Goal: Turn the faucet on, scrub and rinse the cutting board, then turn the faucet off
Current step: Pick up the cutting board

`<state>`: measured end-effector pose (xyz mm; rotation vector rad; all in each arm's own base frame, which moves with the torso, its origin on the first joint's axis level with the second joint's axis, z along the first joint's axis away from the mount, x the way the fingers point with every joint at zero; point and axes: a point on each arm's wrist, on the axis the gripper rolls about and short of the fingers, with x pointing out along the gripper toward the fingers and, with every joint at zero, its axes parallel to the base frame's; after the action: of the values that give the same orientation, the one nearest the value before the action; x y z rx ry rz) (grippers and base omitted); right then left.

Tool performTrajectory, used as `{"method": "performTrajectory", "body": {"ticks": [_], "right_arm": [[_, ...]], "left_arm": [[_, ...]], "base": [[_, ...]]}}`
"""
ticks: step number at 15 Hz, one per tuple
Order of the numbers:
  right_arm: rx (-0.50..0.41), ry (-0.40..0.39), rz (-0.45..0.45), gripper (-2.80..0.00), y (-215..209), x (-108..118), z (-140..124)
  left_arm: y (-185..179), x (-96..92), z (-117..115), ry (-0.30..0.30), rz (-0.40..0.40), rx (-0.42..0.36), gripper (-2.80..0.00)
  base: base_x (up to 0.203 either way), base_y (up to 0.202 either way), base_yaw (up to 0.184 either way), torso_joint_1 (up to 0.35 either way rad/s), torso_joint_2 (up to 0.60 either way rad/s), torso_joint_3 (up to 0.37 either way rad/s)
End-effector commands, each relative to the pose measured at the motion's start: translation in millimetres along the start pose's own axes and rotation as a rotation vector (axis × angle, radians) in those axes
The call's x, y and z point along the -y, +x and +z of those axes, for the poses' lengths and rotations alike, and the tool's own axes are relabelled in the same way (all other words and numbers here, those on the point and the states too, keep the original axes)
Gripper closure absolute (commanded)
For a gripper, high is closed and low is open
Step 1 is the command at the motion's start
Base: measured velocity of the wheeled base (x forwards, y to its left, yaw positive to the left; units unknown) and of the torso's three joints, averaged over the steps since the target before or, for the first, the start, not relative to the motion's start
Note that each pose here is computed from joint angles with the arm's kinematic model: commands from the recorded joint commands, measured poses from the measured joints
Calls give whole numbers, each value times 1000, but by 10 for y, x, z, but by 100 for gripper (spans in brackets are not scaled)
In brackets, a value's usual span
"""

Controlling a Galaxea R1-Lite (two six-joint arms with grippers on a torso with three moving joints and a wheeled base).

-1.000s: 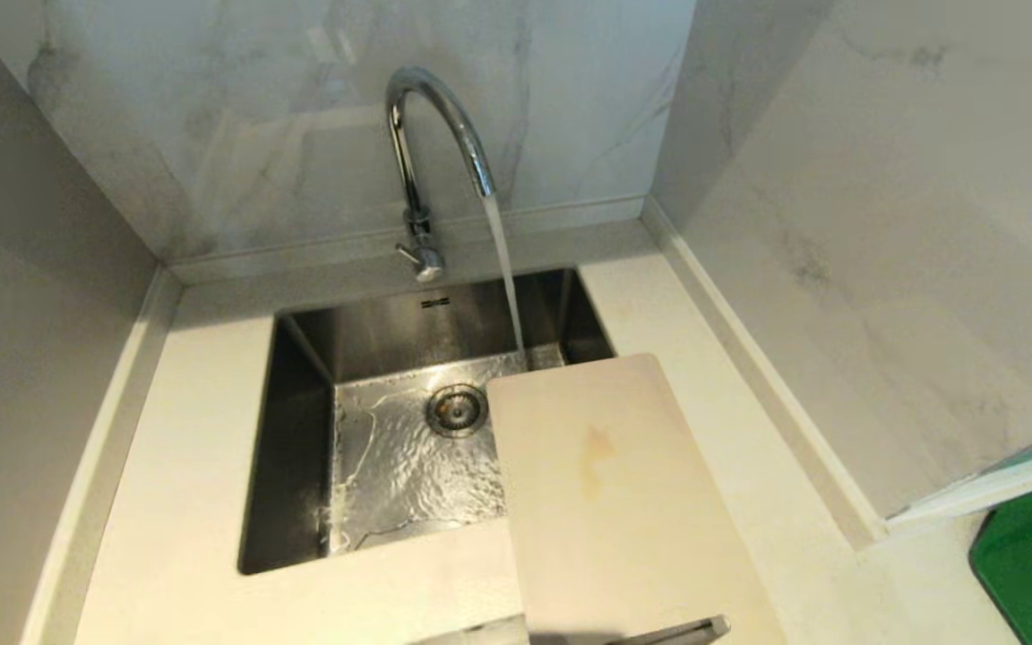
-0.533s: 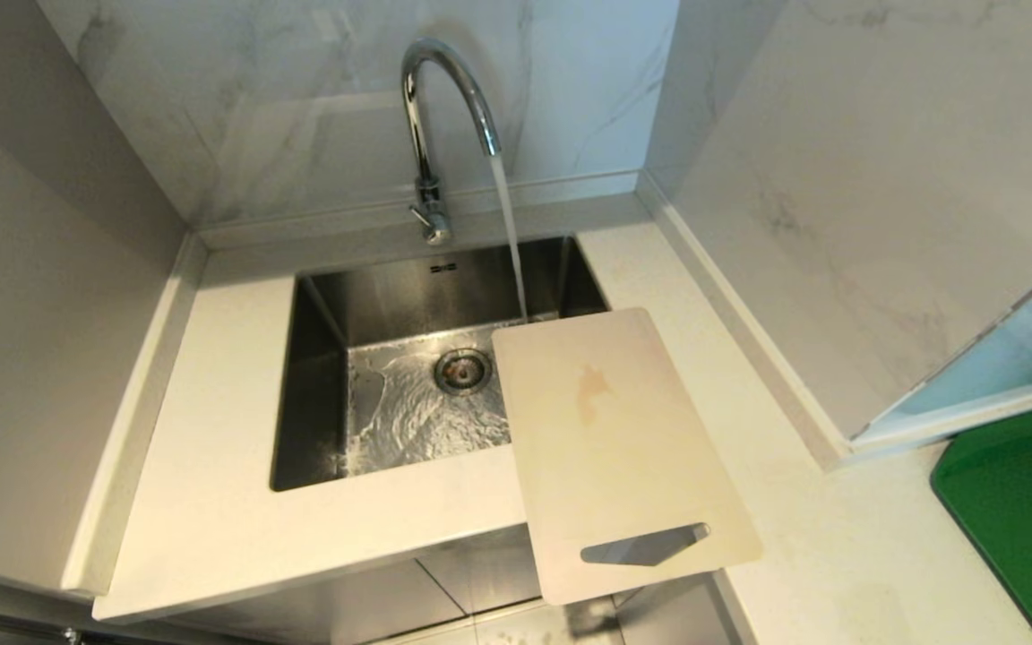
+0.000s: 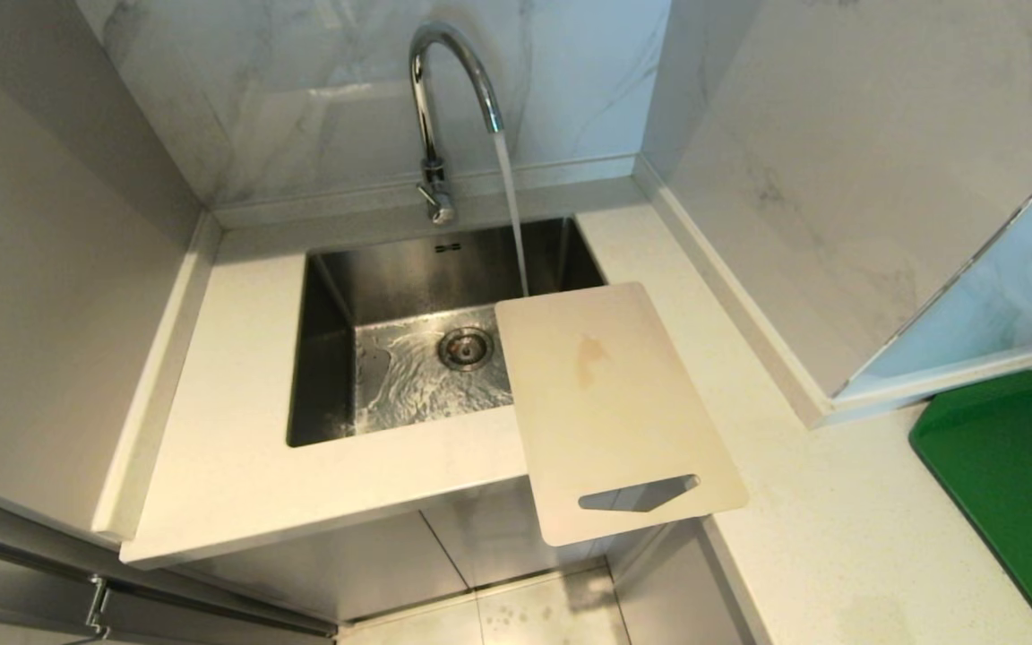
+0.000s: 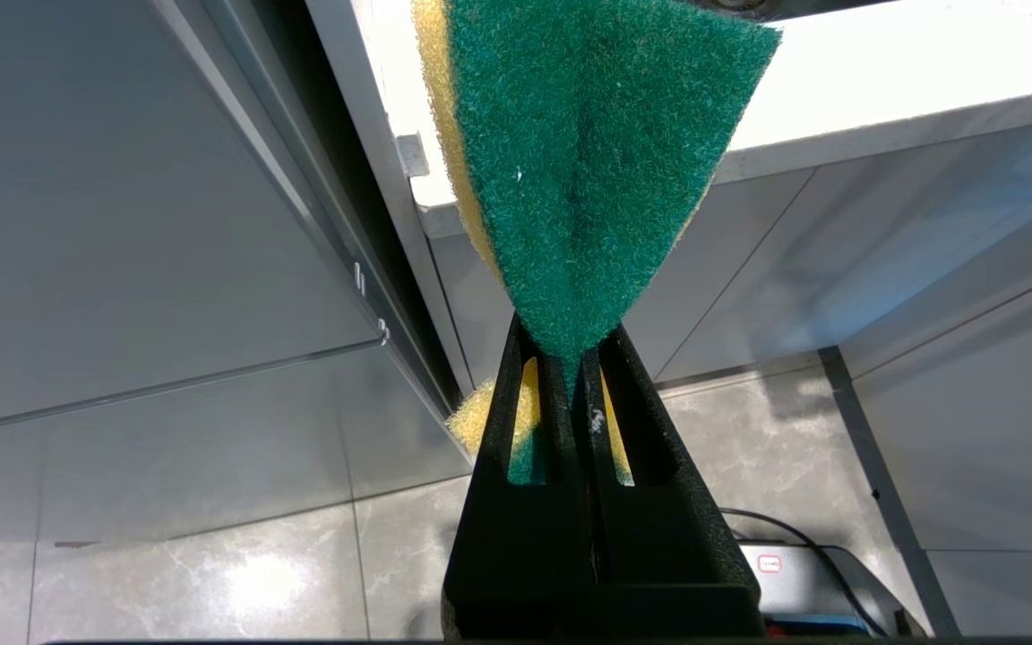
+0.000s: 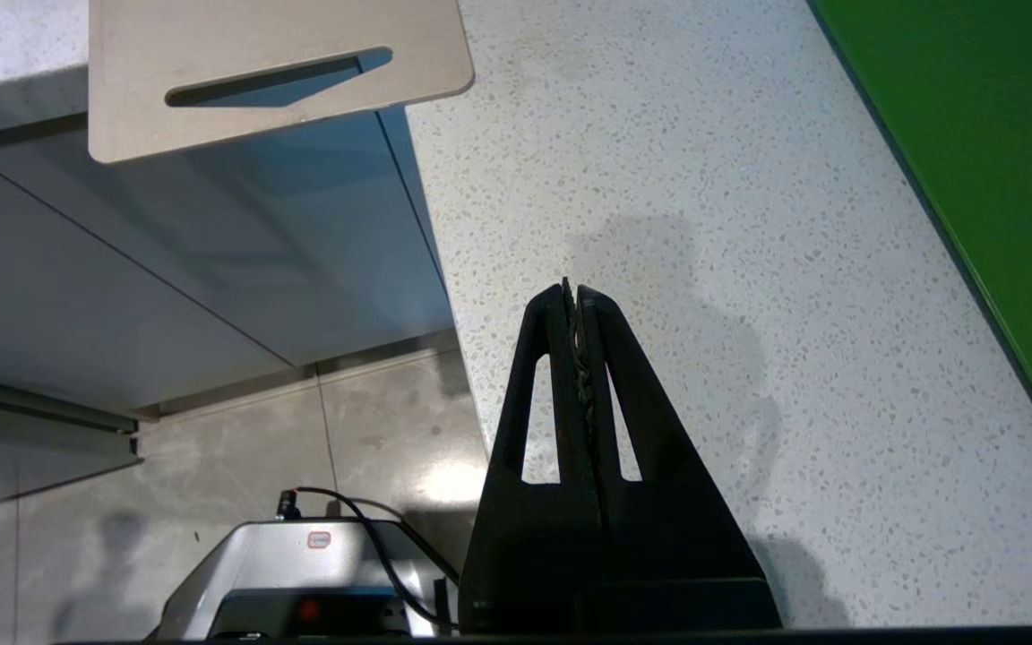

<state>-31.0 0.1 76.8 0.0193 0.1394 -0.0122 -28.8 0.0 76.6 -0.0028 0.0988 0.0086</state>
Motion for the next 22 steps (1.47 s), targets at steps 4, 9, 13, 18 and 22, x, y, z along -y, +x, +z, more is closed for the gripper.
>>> {"method": "performTrajectory", "body": {"ticks": [4, 9, 13, 18, 22], "right_arm": [[-47, 62, 3, 0, -13, -14, 670], [-351, 334, 33, 0, 565, -47, 1233], [-698, 734, -59, 0, 1214, -93, 1279], [-872, 1018, -102, -280, 1694, -358, 1341], [-895, 1007, -106, -280, 1851, -408, 1350]], "left_arm": [[1, 0, -1, 0, -1, -2, 0], [1, 0, -1, 0, 1, -2, 0], [1, 0, -1, 0, 1, -2, 0], [1, 0, -1, 0, 1, -2, 0], [1, 0, -1, 0, 1, -2, 0]], "base": [[0, 0, 0, 0, 0, 0], [0, 0, 0, 0, 0, 0], [0, 0, 0, 0, 0, 0], [0, 0, 0, 0, 0, 0], [0, 0, 0, 0, 0, 0]]}}
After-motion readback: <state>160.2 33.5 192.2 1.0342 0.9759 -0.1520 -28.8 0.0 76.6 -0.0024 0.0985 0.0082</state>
